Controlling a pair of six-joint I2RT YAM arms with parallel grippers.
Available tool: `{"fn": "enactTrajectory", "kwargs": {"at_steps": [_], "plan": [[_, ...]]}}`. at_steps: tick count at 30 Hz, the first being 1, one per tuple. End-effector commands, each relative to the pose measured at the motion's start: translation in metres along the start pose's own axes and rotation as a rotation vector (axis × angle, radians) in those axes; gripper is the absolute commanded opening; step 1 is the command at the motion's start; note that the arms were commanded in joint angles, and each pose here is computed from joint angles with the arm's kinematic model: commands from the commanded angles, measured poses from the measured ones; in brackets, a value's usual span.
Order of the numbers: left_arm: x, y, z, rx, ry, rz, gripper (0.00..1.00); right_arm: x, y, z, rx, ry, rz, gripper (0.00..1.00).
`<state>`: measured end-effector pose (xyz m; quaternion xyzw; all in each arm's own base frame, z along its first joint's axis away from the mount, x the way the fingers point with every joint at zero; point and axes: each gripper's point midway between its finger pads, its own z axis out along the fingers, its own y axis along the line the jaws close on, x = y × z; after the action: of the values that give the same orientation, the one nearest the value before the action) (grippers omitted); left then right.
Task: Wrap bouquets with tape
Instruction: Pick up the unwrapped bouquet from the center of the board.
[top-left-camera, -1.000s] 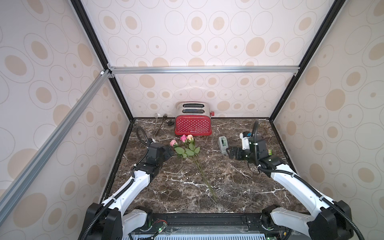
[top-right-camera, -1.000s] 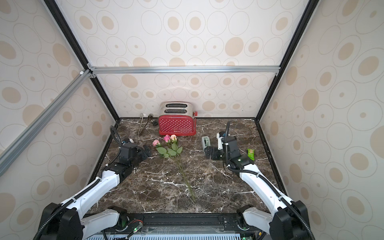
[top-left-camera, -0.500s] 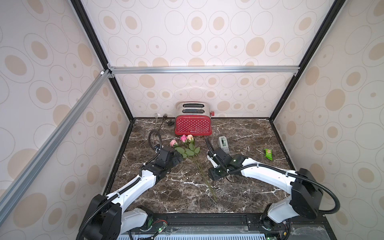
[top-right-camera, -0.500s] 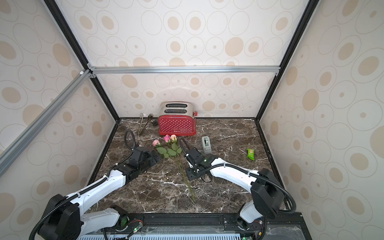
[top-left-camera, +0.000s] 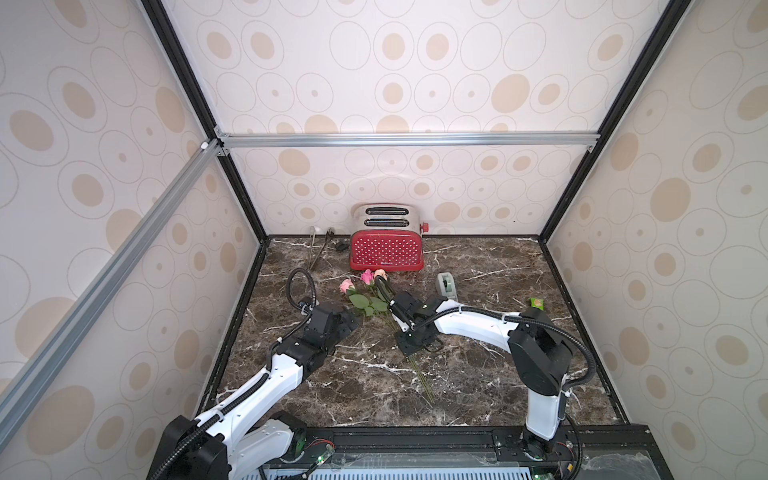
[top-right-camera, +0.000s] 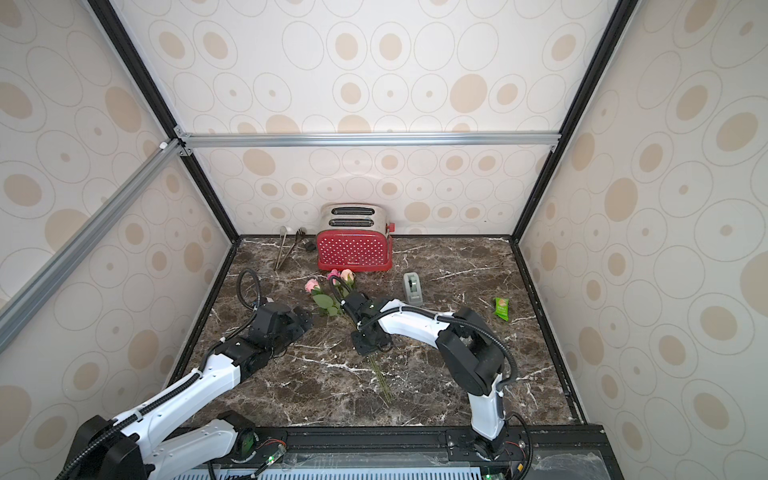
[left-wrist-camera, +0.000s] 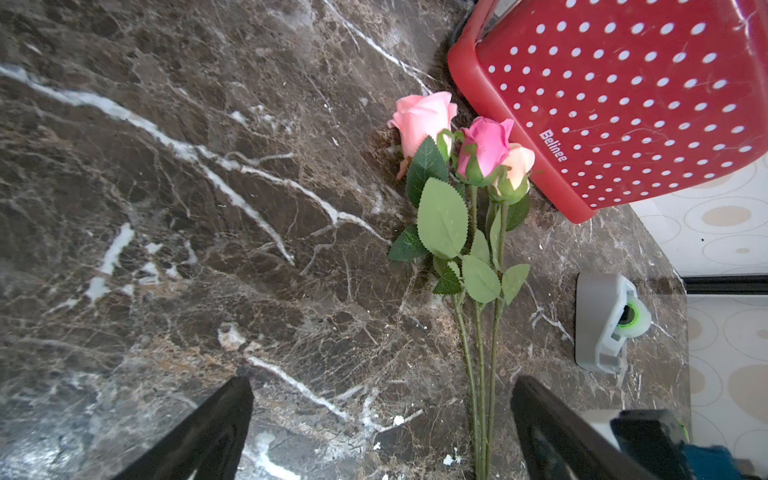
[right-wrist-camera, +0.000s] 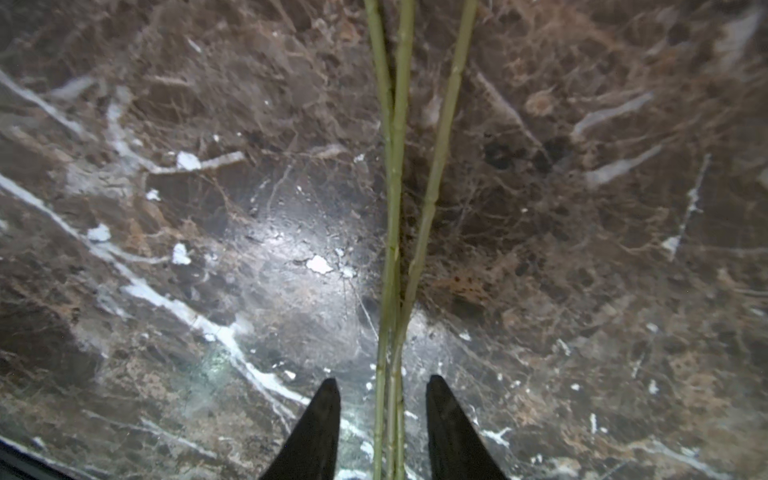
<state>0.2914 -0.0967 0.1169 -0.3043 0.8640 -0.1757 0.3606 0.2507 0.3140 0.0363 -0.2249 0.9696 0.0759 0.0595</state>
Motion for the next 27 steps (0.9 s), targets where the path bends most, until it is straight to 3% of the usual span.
{"fn": "enactTrajectory", "kwargs": {"at_steps": [1, 19, 27], "plan": [[-0.002, 0.009, -0.002, -0.031, -0.017, -0.026, 0.98, 0.012, -0.005, 0.008, 0.031, 0.07, -0.006, 0.37], [0.016, 0.003, -0.001, 0.028, 0.071, -0.078, 0.98, 0.01, -0.008, 0.033, 0.076, 0.135, -0.032, 0.28], [0.043, 0.012, 0.007, 0.061, 0.162, -0.23, 0.98, 0.014, -0.006, 0.037, 0.061, 0.155, -0.034, 0.1]]}}
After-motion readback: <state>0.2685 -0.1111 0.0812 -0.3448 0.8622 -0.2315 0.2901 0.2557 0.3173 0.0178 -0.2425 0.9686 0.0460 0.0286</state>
